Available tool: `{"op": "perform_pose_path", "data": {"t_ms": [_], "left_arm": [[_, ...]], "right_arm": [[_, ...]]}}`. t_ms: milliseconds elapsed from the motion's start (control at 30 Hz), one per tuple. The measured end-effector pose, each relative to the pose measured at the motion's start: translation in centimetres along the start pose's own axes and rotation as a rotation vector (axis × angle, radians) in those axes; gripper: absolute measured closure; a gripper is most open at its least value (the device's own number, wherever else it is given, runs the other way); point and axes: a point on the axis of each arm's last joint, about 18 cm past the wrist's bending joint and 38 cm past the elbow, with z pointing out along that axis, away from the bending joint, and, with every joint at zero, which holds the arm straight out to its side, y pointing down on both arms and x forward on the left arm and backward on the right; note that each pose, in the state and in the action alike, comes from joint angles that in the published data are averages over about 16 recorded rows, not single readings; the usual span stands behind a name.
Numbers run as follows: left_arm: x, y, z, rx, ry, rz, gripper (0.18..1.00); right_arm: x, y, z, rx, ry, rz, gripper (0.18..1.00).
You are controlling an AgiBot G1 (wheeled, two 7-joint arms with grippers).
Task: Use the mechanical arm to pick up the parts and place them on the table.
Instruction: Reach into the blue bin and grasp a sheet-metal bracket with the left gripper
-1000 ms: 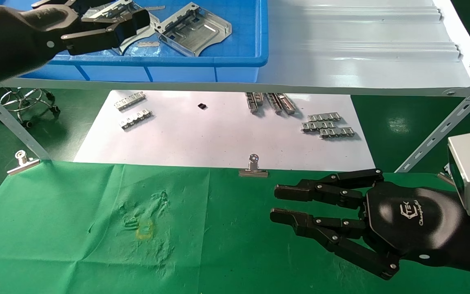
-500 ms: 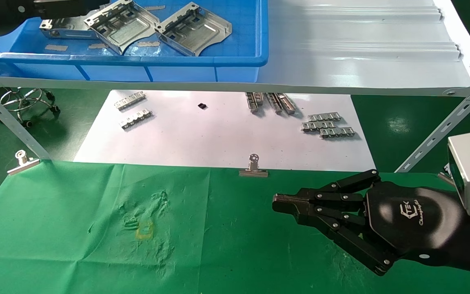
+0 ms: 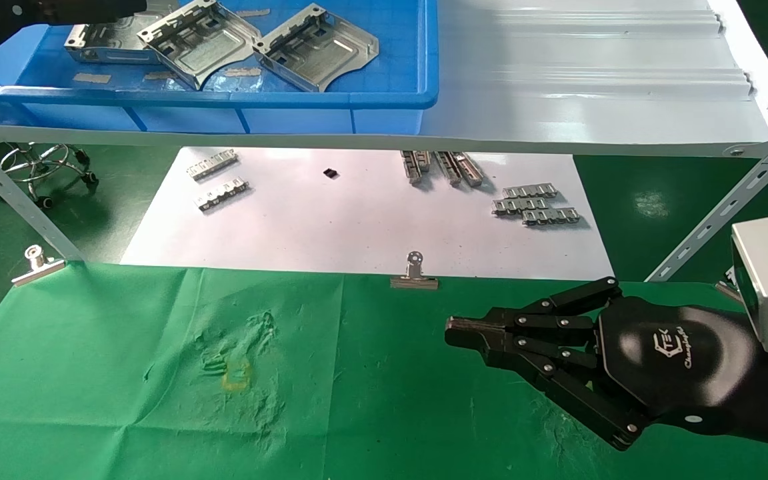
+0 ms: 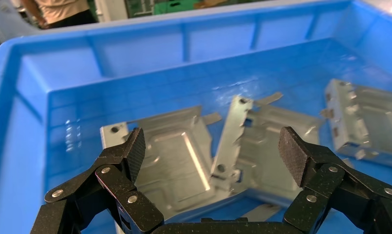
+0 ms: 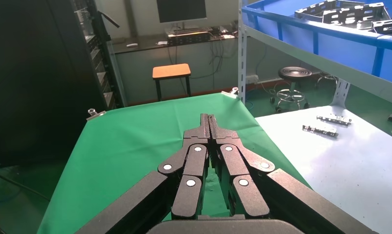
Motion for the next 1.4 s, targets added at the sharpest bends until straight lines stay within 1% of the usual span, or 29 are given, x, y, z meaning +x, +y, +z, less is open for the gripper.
{"op": "perform_pose_path", "data": {"t_ms": [233, 433, 600, 800, 1000, 1200, 1333, 1400], "left_arm": [[-1.3, 0.7, 0.6, -0.038, -0.092, 0.016, 0.183], [-1.9, 1.2, 1.4, -0.056, -0.156, 0.038, 0.185], [-2.1, 1.6, 2.1, -0.064, -0.195, 0.046, 0.193], [-2.2, 1.9, 2.7, -0.074, -0.228, 0.042, 0.225], [-2.3, 2.2, 2.9, -0.086, -0.250, 0.036, 0.293], [-2.4, 2.4, 2.9, -0.095, -0.260, 0.030, 0.394], [-2.5, 2.4, 2.9, -0.100, -0.263, 0.028, 0.494], [-2.5, 2.5, 2.8, -0.102, -0.263, 0.028, 0.531]], "right_arm": [[0.0, 0.0, 0.0, 0.000, 0.000, 0.000, 0.987], [0.0, 0.0, 0.0, 0.000, 0.000, 0.000, 0.987], [0.0, 0.0, 0.0, 0.000, 0.000, 0.000, 0.987], [0.0, 0.0, 0.0, 0.000, 0.000, 0.000, 0.987], [0.0, 0.0, 0.0, 0.000, 0.000, 0.000, 0.987], [0.0, 0.0, 0.0, 0.000, 0.000, 0.000, 0.987], [0.0, 0.0, 0.0, 0.000, 0.000, 0.000, 0.987], [0.0, 0.0, 0.0, 0.000, 0.000, 0.000, 0.987]]}}
